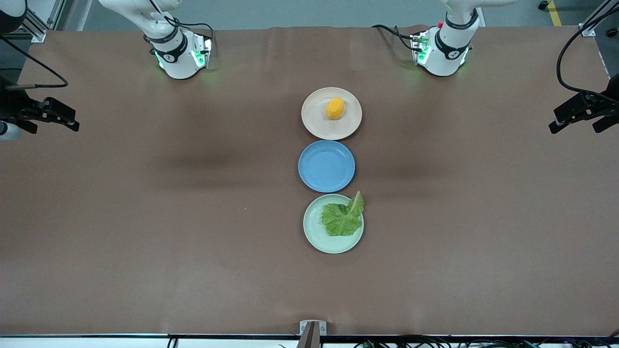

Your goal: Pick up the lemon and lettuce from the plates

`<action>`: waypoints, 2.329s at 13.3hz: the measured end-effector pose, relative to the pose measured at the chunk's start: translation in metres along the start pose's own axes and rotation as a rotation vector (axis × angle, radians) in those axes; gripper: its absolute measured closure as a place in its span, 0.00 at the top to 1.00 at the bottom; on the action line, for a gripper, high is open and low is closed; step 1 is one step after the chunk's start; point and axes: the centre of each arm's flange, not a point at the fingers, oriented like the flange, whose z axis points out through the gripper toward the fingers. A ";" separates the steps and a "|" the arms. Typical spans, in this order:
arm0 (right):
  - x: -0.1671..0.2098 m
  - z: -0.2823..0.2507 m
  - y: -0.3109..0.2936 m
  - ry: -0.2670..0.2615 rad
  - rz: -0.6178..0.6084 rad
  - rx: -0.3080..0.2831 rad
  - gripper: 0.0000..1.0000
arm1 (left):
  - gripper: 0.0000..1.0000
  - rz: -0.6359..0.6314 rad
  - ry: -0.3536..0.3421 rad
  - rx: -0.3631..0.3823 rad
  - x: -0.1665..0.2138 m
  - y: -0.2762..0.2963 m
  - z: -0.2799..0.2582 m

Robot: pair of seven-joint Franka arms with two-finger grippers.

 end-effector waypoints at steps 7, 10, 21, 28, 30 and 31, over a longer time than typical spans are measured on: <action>0.001 0.000 -0.007 0.000 -0.014 -0.001 1.00 | 1.00 0.042 -0.075 -0.002 0.011 0.045 0.040; 0.001 0.000 -0.007 -0.001 -0.014 0.001 1.00 | 1.00 0.033 -0.153 -0.002 0.018 0.106 0.087; 0.003 -0.017 -0.009 0.048 -0.012 0.033 1.00 | 1.00 -0.240 -0.135 -0.053 0.021 0.323 0.252; 0.072 0.084 -0.037 -0.073 -0.010 0.057 1.00 | 1.00 -0.351 -0.018 -0.027 0.028 0.391 0.354; 0.074 0.089 -0.076 -0.085 0.086 0.077 1.00 | 1.00 -0.330 -0.002 -0.038 0.025 0.400 0.379; 0.072 0.090 -0.102 -0.093 0.127 0.078 1.00 | 1.00 -0.320 0.001 -0.036 0.023 0.403 0.389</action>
